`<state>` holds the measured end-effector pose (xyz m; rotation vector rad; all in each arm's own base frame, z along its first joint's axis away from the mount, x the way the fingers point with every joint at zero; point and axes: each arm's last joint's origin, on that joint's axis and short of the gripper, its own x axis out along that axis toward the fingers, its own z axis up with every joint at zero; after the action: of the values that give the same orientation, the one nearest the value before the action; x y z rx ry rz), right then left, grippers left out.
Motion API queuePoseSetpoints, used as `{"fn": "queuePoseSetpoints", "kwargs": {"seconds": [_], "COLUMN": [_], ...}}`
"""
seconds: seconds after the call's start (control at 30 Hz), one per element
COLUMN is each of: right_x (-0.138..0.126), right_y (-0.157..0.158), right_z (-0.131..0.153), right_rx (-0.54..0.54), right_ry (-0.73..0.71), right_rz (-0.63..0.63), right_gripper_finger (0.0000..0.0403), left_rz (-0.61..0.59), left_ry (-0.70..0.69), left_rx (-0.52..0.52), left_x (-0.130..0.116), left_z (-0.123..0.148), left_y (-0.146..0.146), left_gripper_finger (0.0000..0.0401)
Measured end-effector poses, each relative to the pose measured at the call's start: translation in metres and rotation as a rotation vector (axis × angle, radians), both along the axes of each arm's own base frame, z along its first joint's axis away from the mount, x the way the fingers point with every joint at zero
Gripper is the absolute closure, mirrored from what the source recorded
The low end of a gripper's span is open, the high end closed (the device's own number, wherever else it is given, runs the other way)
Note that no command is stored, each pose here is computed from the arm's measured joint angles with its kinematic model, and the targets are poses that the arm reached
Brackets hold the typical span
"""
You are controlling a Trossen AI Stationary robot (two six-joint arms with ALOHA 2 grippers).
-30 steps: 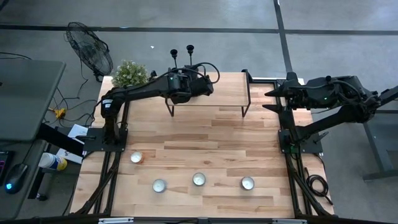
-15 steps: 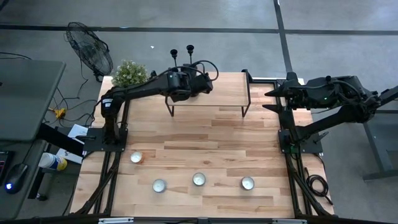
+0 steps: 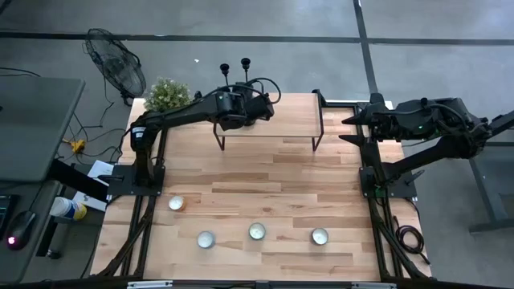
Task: Pick & Place candle stick holders
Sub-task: Put the black candle holder on the shelf
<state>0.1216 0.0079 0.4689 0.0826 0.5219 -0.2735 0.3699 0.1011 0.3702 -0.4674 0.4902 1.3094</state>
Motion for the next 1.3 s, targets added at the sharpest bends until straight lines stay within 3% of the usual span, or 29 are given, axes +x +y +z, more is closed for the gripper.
{"fn": "queuePoseSetpoints", "kwargs": {"seconds": [1.3], "right_x": [0.0000], "right_y": [0.0000], "right_z": [0.0000], "right_rx": [0.000], "right_ry": [0.000], "right_rz": [0.000], "right_gripper_finger": [0.0195], "left_rz": [-0.022], "left_ry": [0.008], "left_rx": [-0.020], "left_x": [0.0031], "left_z": [-0.0034], "left_y": [0.0045], "left_gripper_finger": [0.0391]}}
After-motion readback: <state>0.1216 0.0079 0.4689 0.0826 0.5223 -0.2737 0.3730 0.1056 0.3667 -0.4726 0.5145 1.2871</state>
